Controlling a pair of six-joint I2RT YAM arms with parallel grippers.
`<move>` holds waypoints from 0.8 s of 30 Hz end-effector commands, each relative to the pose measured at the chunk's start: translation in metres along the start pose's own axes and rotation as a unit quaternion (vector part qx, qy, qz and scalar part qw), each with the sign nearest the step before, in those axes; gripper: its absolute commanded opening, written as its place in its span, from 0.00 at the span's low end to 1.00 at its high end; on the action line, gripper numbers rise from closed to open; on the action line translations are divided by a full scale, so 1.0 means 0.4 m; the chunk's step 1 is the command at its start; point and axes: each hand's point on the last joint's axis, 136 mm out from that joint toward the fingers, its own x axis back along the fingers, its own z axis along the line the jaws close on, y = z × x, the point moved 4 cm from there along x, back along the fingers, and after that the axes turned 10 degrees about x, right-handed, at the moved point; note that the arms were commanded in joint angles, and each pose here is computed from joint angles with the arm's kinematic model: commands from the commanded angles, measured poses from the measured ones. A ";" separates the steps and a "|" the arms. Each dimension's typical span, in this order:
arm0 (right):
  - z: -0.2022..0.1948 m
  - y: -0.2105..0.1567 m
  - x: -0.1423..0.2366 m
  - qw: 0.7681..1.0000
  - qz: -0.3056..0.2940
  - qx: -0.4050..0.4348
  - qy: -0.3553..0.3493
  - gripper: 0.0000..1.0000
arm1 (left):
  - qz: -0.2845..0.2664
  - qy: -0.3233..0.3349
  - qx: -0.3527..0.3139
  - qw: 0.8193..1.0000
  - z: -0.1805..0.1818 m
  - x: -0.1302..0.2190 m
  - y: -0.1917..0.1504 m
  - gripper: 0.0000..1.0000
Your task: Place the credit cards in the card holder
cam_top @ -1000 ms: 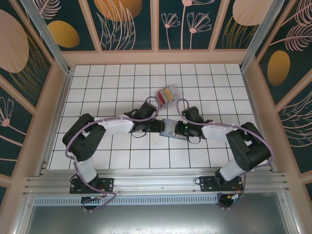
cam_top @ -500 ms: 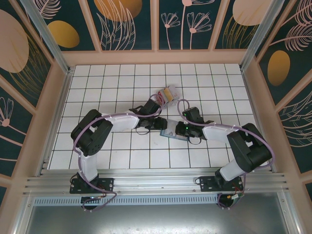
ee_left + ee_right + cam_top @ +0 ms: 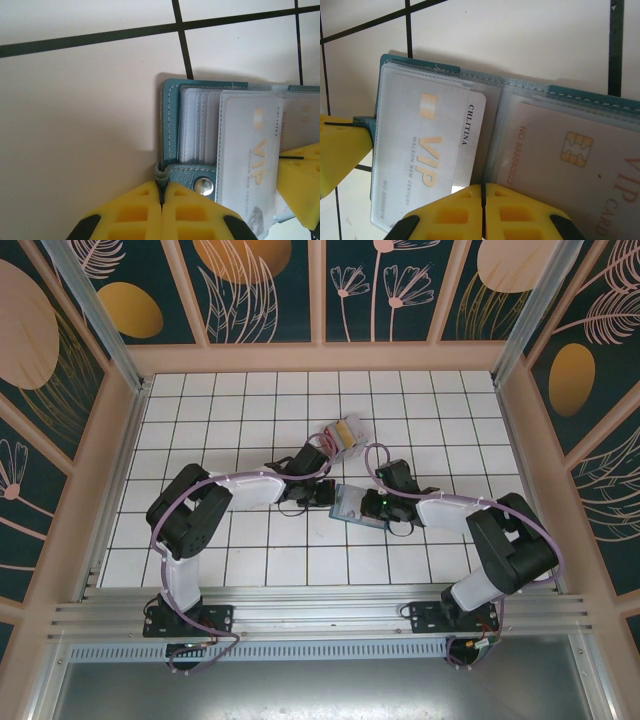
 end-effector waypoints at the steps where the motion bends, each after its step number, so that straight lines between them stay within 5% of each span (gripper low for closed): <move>1: -0.037 -0.041 -0.003 0.999 0.029 0.000 -0.021 0.08 | 0.002 -0.017 -0.001 1.000 -0.019 0.027 -0.001 0.00; 13: -0.048 -0.033 -0.018 0.999 0.038 -0.008 -0.009 0.09 | -0.022 -0.199 0.005 0.980 -0.143 0.194 0.017 0.00; 19: -0.042 -0.028 -0.028 0.999 0.042 -0.008 -0.002 0.09 | -0.005 -0.301 0.024 0.953 -0.159 0.207 -0.009 0.00; 24: -0.038 -0.020 -0.018 0.999 0.039 -0.006 -0.001 0.09 | -0.001 -0.306 0.029 0.952 -0.139 0.189 -0.017 0.00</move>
